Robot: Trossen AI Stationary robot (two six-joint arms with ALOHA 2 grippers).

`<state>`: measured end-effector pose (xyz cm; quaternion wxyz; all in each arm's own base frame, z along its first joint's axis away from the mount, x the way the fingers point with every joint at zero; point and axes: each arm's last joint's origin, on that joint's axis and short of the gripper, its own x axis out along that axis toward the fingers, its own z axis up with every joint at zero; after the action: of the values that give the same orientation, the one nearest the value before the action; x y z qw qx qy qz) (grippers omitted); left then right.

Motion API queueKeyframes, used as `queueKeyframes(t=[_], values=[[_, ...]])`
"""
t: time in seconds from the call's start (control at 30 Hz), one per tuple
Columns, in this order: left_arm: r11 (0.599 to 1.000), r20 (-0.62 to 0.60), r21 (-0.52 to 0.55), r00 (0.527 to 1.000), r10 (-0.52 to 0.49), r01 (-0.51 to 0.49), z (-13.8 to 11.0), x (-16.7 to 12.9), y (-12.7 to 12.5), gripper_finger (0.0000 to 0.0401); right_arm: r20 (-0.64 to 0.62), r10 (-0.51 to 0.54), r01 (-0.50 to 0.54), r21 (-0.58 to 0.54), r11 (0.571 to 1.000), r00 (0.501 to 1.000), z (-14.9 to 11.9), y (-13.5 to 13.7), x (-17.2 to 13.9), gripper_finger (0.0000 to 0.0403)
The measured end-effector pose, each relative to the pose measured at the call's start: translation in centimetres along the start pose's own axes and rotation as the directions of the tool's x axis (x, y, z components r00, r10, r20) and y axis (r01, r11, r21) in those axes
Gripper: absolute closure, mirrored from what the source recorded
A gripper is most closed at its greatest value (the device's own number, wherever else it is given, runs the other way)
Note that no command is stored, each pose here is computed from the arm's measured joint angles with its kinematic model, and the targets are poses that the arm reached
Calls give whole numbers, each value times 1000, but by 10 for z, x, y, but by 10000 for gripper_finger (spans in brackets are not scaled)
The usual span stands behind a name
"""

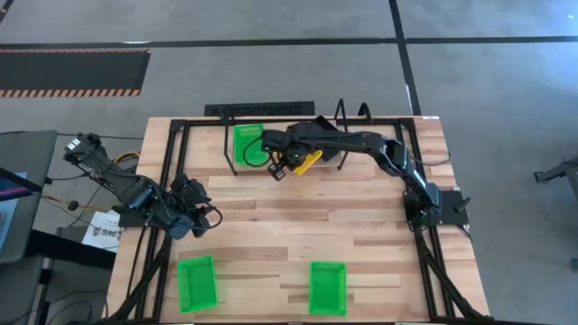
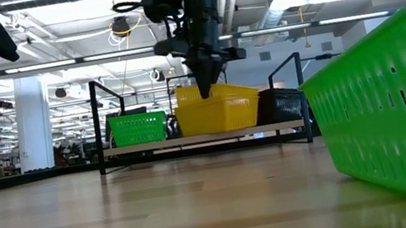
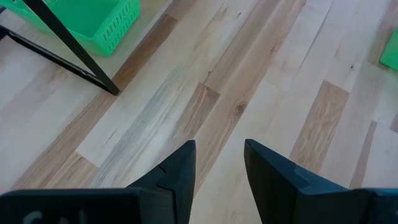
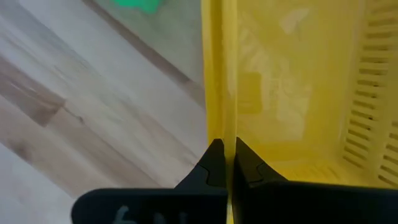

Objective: Stack baskets on shelf by color
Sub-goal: Stack the yellow bin on top of the yellow bins on the shelf

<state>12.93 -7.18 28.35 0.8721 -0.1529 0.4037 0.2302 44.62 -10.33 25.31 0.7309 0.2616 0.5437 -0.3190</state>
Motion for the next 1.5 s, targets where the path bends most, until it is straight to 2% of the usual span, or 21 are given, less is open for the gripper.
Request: queueKeyframes(t=[0.13,0.4,0.6,0.73,0.87,0.97,1.03,1.1,1.17,1.27,1.4,1.5], values=[[1000,0,0,1000,0,0,0,0,0,276,11,31,-31,-7,1000,999,5,-3,1,389],[1000,0,0,1000,0,0,0,0,0,276,18,55,-54,-36,998,998,7,-1,-3,312],[1000,1,0,1000,1,-1,0,0,0,276,130,121,-116,-42,992,984,21,2,-39,269],[1000,1,0,1000,1,-1,0,0,0,276,210,187,-181,-47,982,960,22,4,-66,260],[1000,0,0,1000,0,0,0,0,0,276,105,158,-150,-83,985,982,-8,13,-85,276],[1000,0,7,1000,0,0,0,0,0,276,0,5,-5,-154,988,1000,-45,27,-90,308],[1000,0,10,1000,0,0,0,0,0,276,6,-87,86,-186,979,996,-65,38,-92,341],[1000,-1,11,1000,0,0,0,0,0,276,42,-115,121,-231,965,993,-82,54,-87,382],[1000,-1,11,1000,0,0,0,0,0,276,49,-146,153,-250,956,988,-95,63,-79,392],[1000,-1,12,1000,0,0,0,0,0,276,23,-192,192,-242,951,981,-105,64,-62,397],[1000,-5,29,1000,-2,2,0,0,0,276,-62,-282,258,-255,932,957,-108,53,-18,399],[999,-6,34,1000,-2,2,0,0,0,276,-96,-284,251,-264,931,954,-102,40,-3,400]])
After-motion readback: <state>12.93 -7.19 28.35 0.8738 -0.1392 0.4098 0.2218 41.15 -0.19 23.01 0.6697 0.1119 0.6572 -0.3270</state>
